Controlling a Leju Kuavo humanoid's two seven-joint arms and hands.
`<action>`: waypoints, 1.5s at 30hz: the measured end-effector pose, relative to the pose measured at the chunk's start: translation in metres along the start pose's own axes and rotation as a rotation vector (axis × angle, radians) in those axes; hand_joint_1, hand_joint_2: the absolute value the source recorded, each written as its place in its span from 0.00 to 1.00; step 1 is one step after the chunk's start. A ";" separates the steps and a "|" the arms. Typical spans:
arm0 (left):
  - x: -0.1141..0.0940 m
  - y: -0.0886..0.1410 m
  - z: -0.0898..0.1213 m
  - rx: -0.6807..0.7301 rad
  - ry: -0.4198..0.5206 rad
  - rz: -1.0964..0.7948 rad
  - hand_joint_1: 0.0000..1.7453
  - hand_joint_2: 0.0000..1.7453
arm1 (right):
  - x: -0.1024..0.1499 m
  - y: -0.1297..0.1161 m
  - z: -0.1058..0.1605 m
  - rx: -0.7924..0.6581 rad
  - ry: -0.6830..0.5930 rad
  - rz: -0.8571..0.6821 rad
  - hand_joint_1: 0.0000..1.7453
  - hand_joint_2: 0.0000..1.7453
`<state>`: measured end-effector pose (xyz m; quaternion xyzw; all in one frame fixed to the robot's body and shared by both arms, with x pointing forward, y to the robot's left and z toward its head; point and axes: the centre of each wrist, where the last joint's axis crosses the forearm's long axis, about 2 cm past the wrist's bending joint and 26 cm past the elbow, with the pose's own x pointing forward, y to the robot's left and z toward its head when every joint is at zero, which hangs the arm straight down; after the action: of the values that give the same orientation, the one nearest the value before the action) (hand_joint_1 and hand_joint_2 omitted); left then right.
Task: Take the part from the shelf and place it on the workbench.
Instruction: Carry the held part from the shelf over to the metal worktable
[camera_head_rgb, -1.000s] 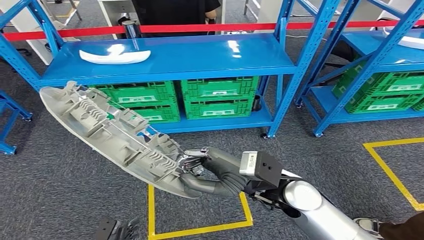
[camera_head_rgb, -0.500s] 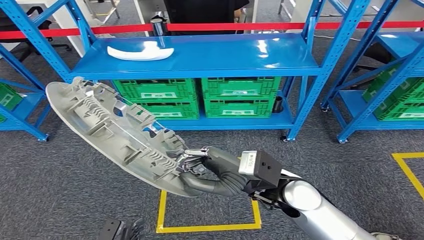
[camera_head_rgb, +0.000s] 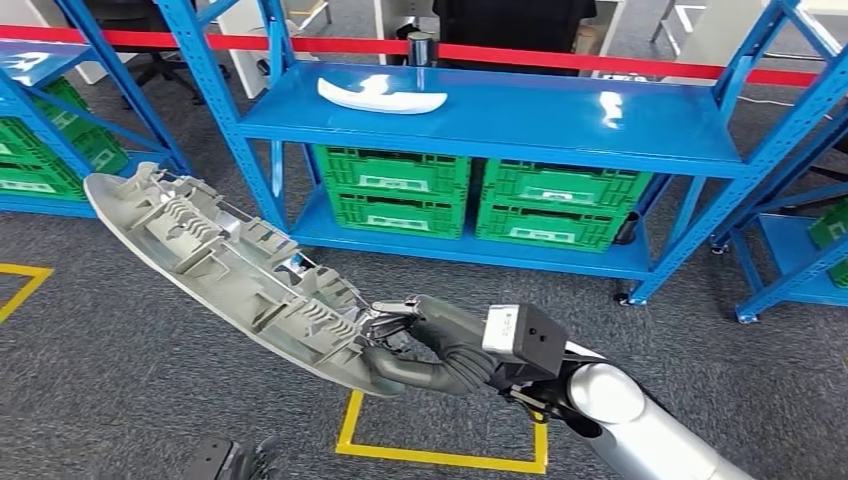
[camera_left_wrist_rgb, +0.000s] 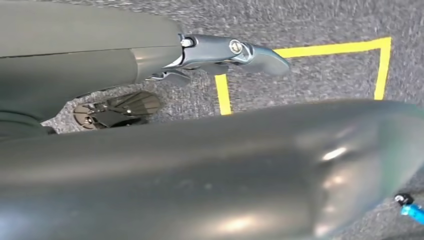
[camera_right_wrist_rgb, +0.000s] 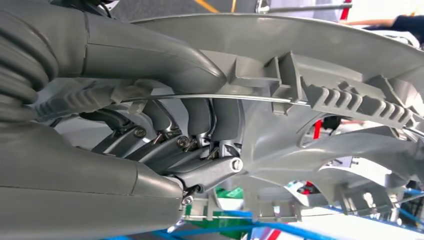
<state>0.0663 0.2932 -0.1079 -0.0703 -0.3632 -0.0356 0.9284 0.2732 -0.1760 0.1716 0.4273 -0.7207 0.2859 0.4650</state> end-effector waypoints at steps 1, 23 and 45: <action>0.000 0.000 0.000 -0.002 0.000 0.000 0.00 0.00 | 0.000 0.000 0.000 -0.001 0.000 -0.001 1.00 1.00; 0.000 -0.013 -0.002 -0.016 -0.008 -0.005 0.00 0.00 | 0.006 0.023 -0.008 0.081 -0.010 -0.015 1.00 1.00; -0.007 -0.019 0.002 -0.021 0.008 0.008 0.00 0.00 | 0.003 0.032 -0.011 0.112 0.002 -0.036 1.00 1.00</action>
<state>0.0577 0.2752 -0.1089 -0.0813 -0.3587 -0.0359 0.9292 0.2489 -0.1536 0.1785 0.4653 -0.6953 0.3180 0.4461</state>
